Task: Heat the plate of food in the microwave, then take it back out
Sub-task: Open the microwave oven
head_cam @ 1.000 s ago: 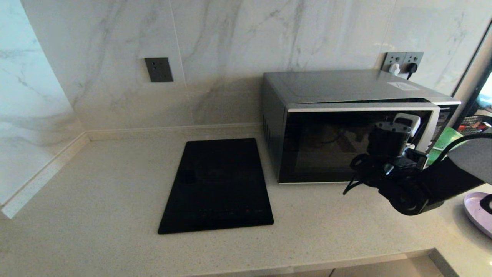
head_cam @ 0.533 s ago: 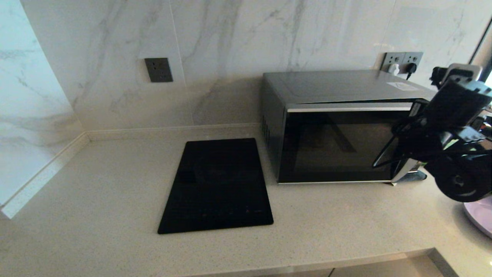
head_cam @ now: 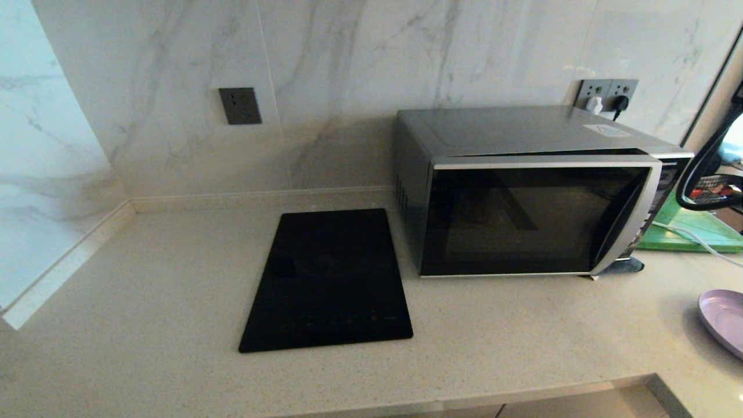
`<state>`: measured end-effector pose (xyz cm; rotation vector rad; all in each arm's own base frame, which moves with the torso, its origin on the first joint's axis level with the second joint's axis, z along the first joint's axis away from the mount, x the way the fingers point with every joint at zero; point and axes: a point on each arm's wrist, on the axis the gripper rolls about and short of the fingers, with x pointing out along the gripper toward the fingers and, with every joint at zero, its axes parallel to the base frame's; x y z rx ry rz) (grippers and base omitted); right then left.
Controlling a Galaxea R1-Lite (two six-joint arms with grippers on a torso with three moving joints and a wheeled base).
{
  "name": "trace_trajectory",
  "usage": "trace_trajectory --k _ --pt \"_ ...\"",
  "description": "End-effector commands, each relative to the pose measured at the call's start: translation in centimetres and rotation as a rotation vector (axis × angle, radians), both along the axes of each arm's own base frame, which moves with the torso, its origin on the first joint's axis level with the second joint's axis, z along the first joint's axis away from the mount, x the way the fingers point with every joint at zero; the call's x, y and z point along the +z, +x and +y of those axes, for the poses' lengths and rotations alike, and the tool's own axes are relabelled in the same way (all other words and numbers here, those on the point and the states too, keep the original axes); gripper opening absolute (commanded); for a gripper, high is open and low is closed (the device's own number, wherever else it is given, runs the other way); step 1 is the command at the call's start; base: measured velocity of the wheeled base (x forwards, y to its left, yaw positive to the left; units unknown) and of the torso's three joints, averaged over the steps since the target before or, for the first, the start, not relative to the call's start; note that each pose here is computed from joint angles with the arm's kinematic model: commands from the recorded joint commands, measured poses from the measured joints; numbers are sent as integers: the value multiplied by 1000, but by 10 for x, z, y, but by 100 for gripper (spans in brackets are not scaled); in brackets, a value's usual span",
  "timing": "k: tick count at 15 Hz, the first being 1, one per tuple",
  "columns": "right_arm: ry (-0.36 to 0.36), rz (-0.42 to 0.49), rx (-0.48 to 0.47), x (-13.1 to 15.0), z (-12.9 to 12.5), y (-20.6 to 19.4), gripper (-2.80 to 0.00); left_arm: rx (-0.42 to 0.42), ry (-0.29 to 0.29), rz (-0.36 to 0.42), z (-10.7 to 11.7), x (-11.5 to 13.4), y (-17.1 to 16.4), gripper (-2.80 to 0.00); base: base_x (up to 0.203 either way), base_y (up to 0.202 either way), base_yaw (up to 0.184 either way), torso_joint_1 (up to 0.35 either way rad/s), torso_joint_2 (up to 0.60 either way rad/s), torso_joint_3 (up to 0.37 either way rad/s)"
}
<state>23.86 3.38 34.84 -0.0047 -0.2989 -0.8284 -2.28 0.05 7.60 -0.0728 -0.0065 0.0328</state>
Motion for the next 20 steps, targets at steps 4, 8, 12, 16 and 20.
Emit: trace_trajectory --k 4,8,12,16,20 --pt "-63 204 43 26 -10 -47 -280 1 -1 1 0 0 0 -280 0 0 0 0 0 0" --pt "-142 520 150 49 -19 -94 -280 1 -1 0 0 0 0 -280 0 0 0 0 0 0" --pt "-206 391 436 91 -22 -121 -280 1 -1 1 0 0 0 -280 0 0 0 0 0 0" --pt "-291 349 689 101 -32 -153 -280 1 -1 -1 0 0 0 -280 0 0 0 0 0 0" --pt "-151 229 971 117 -32 -184 -280 1 -1 0 0 0 0 -280 0 0 0 0 0 0"
